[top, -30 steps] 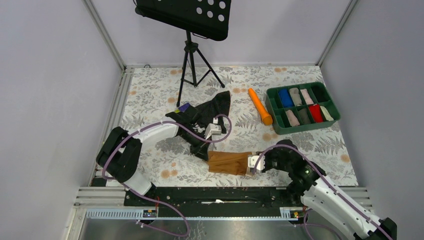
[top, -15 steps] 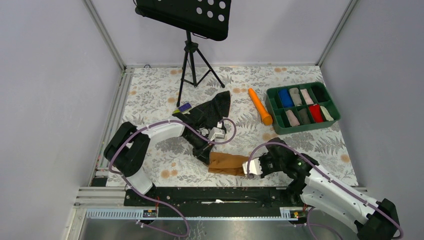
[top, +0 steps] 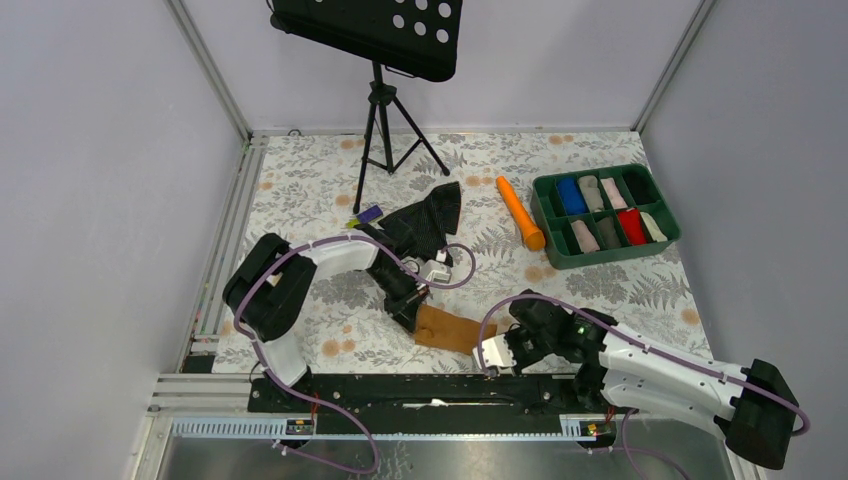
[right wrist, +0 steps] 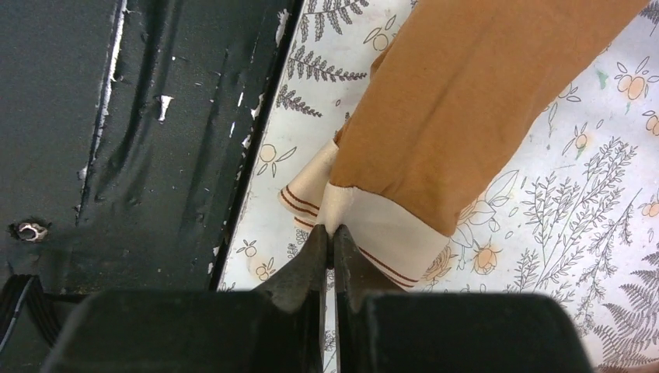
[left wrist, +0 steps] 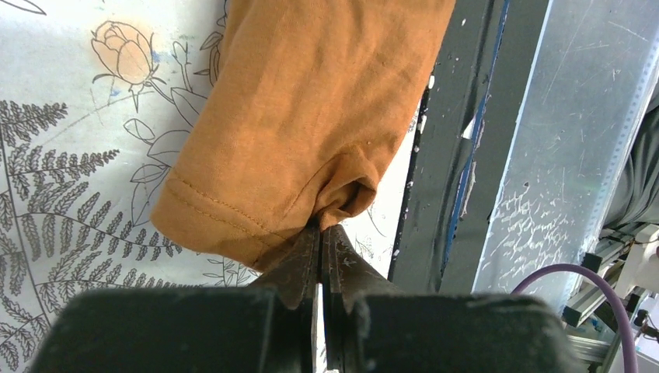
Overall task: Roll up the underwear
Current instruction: Fold the underwear at the center of the board.
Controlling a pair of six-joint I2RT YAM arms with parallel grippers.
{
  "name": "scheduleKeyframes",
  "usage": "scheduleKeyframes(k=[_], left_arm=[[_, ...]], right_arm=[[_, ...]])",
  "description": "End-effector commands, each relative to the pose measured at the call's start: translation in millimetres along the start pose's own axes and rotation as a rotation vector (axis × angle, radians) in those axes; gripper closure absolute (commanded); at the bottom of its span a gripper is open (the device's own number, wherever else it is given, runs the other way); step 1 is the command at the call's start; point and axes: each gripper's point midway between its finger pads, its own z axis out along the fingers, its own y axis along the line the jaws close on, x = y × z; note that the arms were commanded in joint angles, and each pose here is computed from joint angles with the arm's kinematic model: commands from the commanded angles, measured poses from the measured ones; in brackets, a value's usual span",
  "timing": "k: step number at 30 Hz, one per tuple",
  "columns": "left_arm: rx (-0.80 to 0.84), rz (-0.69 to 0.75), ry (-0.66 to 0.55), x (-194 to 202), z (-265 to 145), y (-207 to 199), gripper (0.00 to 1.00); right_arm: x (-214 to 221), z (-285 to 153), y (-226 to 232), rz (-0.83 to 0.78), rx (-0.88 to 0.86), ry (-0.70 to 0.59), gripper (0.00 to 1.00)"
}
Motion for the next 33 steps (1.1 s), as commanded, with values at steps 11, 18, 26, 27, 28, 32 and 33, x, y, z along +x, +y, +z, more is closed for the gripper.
scheduleKeyframes(k=[11,18,26,27,28,32,33], left_arm=[[-0.022,0.035,0.004,-4,-7,-1,0.84],[-0.102,0.092,-0.042,-24,-30,-8,0.65],[-0.158,0.107,-0.108,-44,-58,-20,0.55],[-0.174,0.087,-0.139,-52,-59,-19,0.55],[-0.184,0.057,-0.176,-60,-59,-17,0.54],[-0.218,0.044,-0.266,-93,-48,-15,0.54],[-0.233,0.068,-0.260,-100,-43,-15,0.54]], right_arm=[[-11,-3,13,-0.018,-0.065,-0.034,0.73],[-40,-29,3,0.078,-0.040,-0.098,0.61],[-46,-50,-30,0.262,0.145,-0.100,0.65],[-48,-53,-36,0.287,0.167,-0.113,0.67],[-51,-58,-43,0.316,0.197,-0.129,0.68],[-67,-91,-81,0.536,0.341,-0.229,0.73],[-68,-100,-90,0.602,0.368,-0.244,0.73]])
